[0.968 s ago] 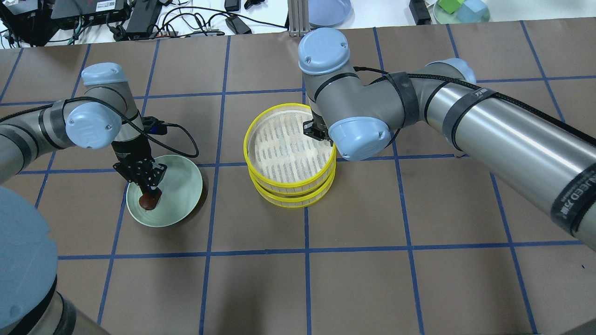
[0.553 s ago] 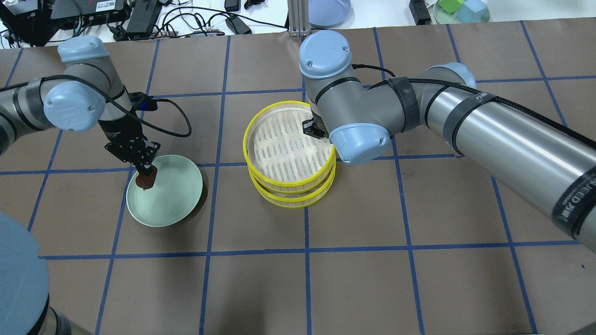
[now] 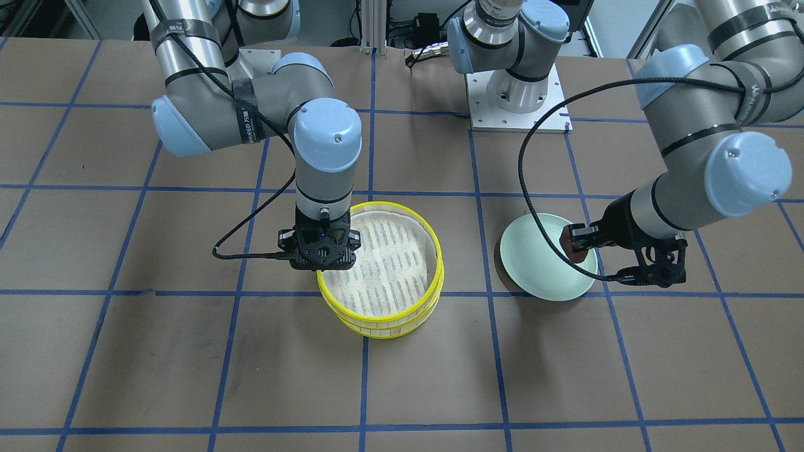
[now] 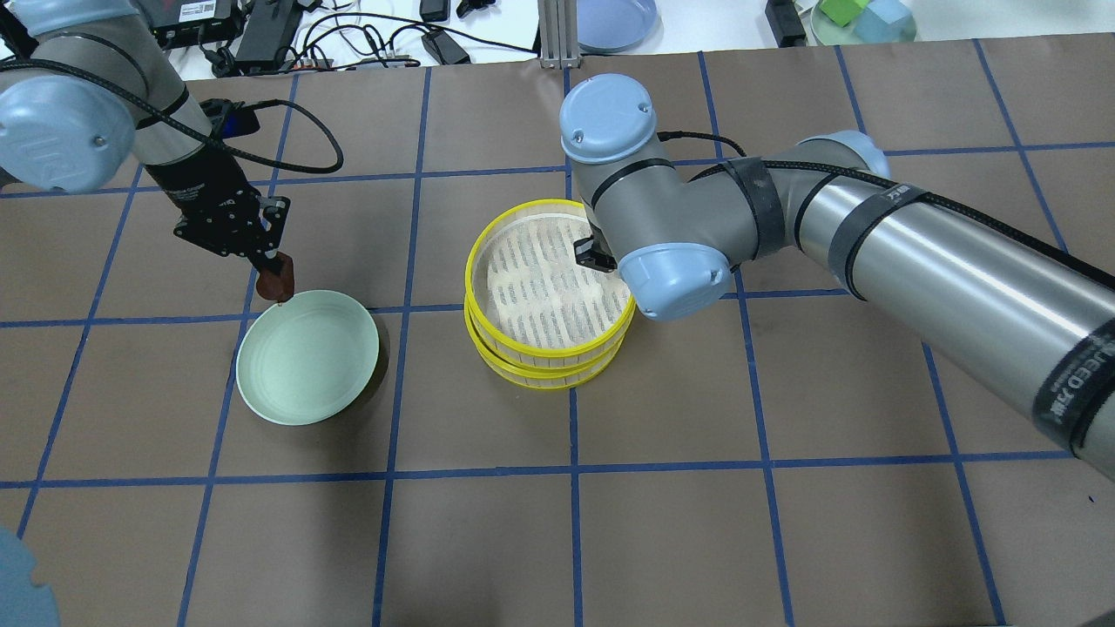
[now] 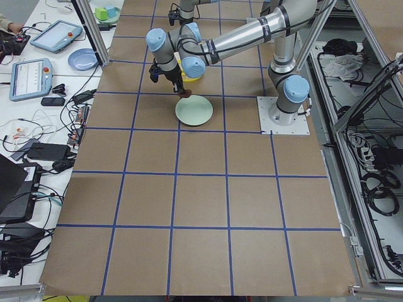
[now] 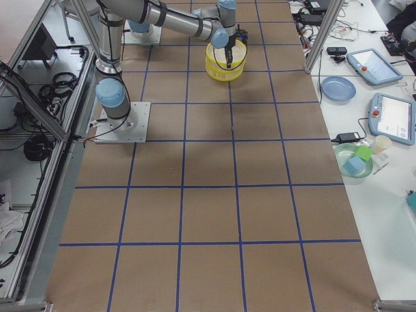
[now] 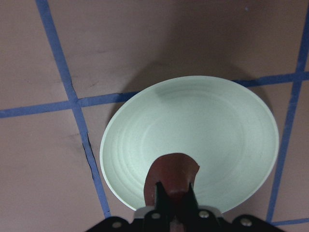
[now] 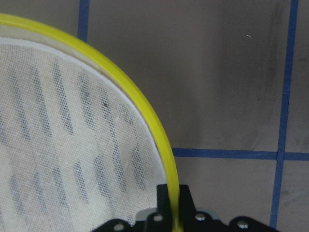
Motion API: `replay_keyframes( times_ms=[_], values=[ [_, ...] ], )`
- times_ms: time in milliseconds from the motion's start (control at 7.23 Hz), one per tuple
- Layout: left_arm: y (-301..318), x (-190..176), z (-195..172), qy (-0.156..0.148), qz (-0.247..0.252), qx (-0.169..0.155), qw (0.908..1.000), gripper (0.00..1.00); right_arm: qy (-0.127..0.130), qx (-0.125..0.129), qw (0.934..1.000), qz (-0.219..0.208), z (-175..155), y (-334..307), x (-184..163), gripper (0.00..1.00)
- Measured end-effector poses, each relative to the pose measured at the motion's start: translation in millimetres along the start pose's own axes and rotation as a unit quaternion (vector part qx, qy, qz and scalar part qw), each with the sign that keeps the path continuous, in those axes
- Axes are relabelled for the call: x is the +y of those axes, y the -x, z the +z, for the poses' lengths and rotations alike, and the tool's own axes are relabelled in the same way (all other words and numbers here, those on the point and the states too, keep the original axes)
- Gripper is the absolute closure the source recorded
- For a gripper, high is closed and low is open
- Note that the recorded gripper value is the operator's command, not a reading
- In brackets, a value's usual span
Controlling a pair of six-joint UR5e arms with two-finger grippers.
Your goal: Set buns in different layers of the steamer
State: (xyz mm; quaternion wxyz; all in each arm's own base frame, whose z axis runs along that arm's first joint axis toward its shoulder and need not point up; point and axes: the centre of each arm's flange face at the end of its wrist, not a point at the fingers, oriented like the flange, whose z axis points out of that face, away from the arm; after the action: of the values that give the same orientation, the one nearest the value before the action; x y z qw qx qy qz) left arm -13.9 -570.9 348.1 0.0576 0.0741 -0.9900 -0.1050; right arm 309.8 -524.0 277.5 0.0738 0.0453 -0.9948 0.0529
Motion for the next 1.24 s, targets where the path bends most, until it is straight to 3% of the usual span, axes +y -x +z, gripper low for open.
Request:
replay_keyframes(
  times_ms=[277, 553, 968, 1245],
  values=[
    [-32.9, 16.8, -21.9, -0.022, -0.066, 0.058, 0.9959, 1.0, -0.011, -0.002, 0.9999, -0.006, -9.1, 8.0, 3.2, 1.0],
    [-76.9, 26.3, -28.6, -0.026, -0.123, 0.116, 0.9853, 1.0, -0.015, -0.001, 0.9998, -0.01, -12.4, 18.7, 8.3, 1.0],
    [-132.0, 31.6, -15.6, 0.002, -0.163, 0.194, 0.9673, 1.0, -0.019, 0.014, 0.9996, -0.016, -9.9, 16.0, 5.4, 1.0],
    [-146.8, 24.9, 8.7, 0.029, -0.175, 0.23, 0.9569, 1.0, -0.017, 0.015, 0.9995, -0.019, -6.2, 12.3, 2.3, 1.0]
  ],
)
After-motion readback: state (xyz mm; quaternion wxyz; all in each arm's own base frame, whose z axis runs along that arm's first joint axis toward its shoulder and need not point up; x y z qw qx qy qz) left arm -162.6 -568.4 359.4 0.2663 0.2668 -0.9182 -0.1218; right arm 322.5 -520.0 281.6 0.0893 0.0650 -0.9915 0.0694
